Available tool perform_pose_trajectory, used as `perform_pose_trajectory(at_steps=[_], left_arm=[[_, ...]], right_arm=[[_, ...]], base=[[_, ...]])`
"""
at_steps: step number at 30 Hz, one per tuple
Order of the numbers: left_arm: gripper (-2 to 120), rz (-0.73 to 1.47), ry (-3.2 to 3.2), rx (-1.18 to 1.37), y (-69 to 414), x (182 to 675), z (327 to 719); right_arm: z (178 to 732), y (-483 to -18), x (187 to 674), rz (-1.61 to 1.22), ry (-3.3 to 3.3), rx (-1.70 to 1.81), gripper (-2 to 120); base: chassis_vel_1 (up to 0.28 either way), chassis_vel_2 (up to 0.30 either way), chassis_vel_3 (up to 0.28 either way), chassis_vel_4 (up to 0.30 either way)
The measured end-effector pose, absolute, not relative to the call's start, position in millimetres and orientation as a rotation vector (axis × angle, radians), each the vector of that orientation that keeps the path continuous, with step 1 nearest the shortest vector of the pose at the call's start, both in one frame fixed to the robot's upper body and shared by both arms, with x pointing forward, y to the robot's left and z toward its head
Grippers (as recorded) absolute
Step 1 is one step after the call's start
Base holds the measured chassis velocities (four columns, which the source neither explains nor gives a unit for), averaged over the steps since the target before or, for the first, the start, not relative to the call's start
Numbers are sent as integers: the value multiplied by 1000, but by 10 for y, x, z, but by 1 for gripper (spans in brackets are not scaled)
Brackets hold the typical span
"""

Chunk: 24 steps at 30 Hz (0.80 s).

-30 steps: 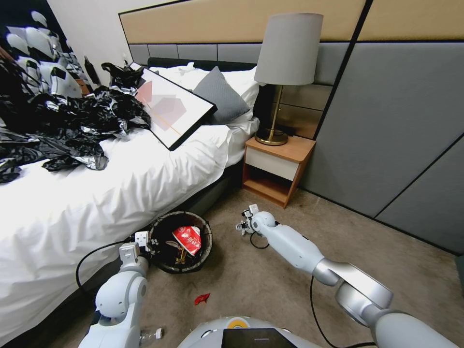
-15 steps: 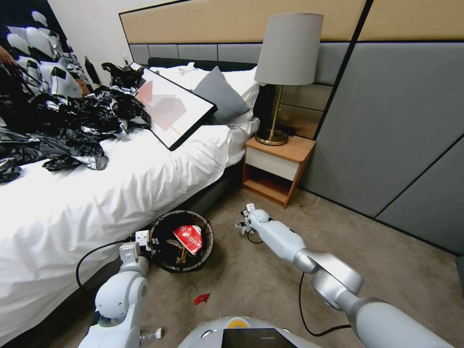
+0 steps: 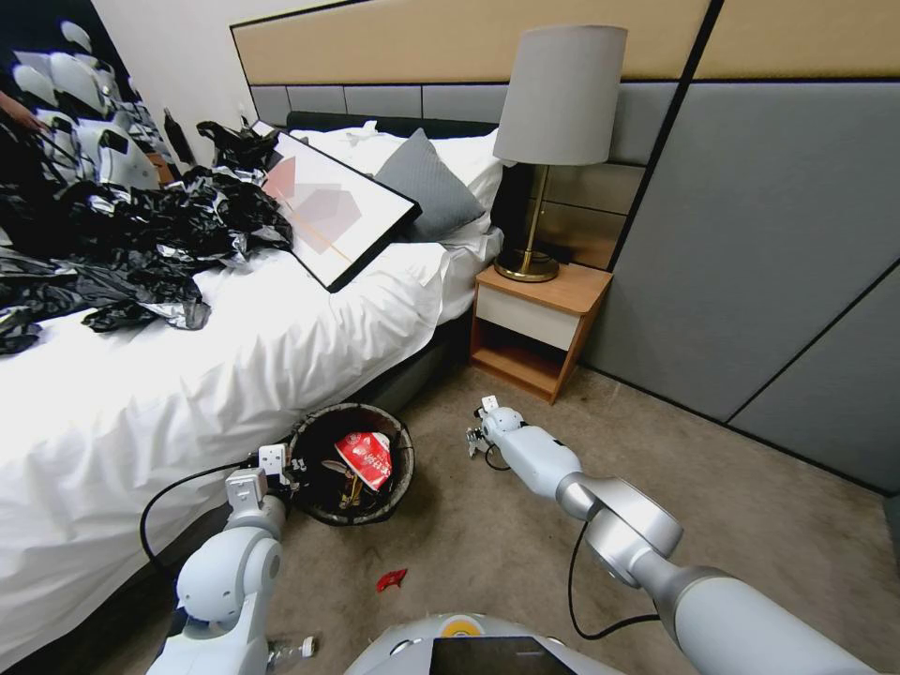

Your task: Pick up the trash bin, then pick up the garbage from the floor and place it into the trash bin.

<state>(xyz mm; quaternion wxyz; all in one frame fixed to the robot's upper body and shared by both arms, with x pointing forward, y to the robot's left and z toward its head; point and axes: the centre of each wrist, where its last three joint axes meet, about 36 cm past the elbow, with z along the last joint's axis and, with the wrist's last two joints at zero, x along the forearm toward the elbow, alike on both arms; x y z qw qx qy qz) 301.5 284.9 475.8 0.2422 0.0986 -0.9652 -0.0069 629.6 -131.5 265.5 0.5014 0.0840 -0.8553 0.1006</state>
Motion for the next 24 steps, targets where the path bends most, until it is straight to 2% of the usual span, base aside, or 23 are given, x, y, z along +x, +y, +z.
perform_pose_trajectory(at_steps=[3,4,7,8,11,12,14,16,24], left_arm=[[0,-21,-2637,273,2854,3010,4755],[0,-21,-2637,273,2854,3010,4755],[0,-23,-2636,276,2857,3008,4754],[0,-23,-2636,276,2857,3008,4754],[0,-20,-2635,274,2849,3012,4750],[0,-20,-2635,274,2849,3012,4750],[0,-19,-2633,275,2849,3013,4741],[0,-19,-2630,275,2849,3011,4734],[0,-27,-2626,285,2872,3013,4723]], right_arm=[[2577,-1318,6232,250,-2056,206,40],[2577,-1318,6232,250,-2056,206,40],[2548,-1300,6191,252,-2054,213,26],[2548,-1300,6191,252,-2054,213,26],[2553,-1272,6178,251,-2057,224,11],[2553,-1272,6178,251,-2057,224,11],[2559,-1265,6179,253,-2059,228,3],[2560,-1261,6179,253,-2060,231,0],[2642,-1266,6170,250,-2083,251,0]], base=[[0,0,0,0],[0,0,0,0],[0,0,0,0],[0,0,0,0],[0,0,0,0],[0,0,0,0],[0,0,0,0],[0,0,0,0],[0,0,0,0]])
